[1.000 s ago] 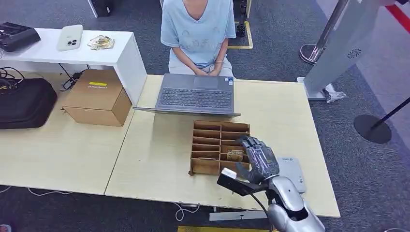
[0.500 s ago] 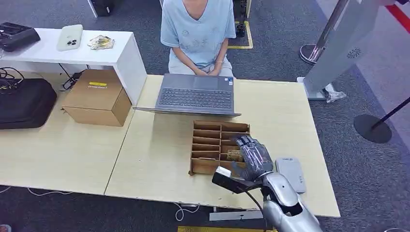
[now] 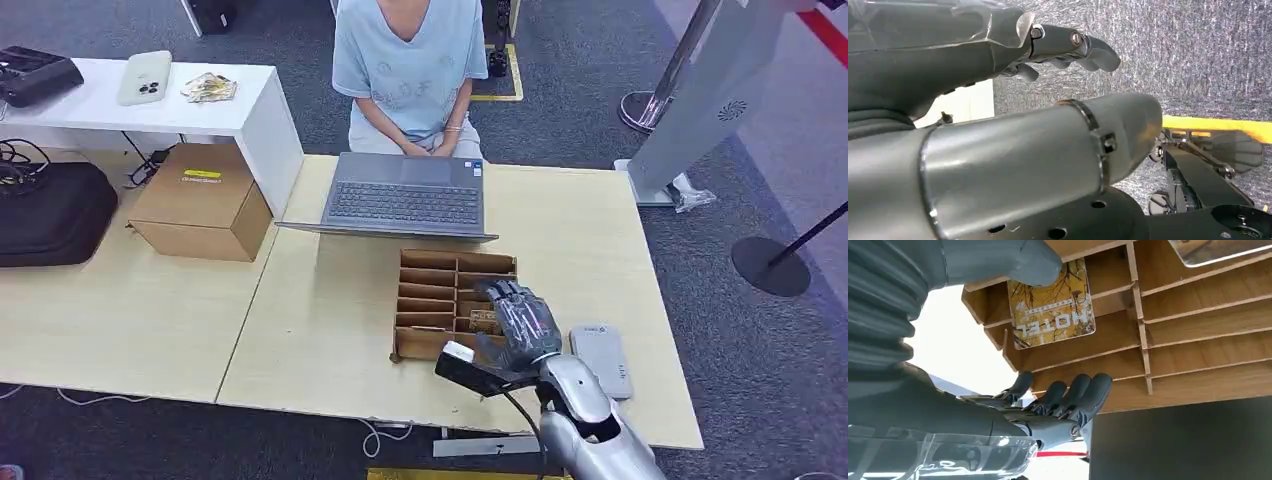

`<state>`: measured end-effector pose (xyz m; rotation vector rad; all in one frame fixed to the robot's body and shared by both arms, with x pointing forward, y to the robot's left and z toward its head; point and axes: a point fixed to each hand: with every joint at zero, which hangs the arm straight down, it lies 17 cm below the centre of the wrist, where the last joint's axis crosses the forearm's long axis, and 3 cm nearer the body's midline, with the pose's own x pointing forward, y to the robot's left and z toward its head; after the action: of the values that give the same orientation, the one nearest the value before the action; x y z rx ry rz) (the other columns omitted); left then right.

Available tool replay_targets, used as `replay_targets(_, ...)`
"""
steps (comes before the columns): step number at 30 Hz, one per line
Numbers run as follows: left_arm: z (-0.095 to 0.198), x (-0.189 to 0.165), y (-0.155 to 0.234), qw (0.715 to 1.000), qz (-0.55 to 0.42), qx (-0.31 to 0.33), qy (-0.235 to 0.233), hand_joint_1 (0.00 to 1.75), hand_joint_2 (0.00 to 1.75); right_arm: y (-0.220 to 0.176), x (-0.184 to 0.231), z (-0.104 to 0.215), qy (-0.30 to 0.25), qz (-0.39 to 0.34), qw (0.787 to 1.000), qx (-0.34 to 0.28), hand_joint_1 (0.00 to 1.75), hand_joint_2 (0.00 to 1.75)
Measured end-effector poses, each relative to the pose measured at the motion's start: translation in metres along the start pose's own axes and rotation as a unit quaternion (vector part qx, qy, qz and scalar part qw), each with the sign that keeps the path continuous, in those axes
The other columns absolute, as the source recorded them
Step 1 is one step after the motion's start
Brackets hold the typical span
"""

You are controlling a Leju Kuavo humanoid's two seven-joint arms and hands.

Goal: Pass the card to the sensor for recognition and then transmit it.

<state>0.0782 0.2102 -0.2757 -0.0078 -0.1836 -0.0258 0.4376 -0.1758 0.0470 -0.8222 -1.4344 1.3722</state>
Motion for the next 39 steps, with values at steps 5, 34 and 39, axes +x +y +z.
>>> replay_targets(5, 0.000, 0.000, 0.000, 1.000, 0.000, 0.000, 0.000, 0.00, 0.00, 0.001, -0.001, 0.001, 0.003, -0.001, 1.000, 0.000, 0.58, 1.75)
replay_targets(34, 0.000, -0.001, 0.001, 1.000, 0.002, 0.002, 0.001, 0.00, 0.00, 0.003, -0.007, 0.011, 0.017, 0.001, 1.000, -0.007, 0.65, 1.75)
replay_targets(39, 0.000, -0.001, 0.001, 1.000, 0.002, 0.002, 0.001, 0.00, 0.00, 0.002, -0.010, 0.011, 0.019, 0.006, 1.000, -0.009, 0.66, 1.75)
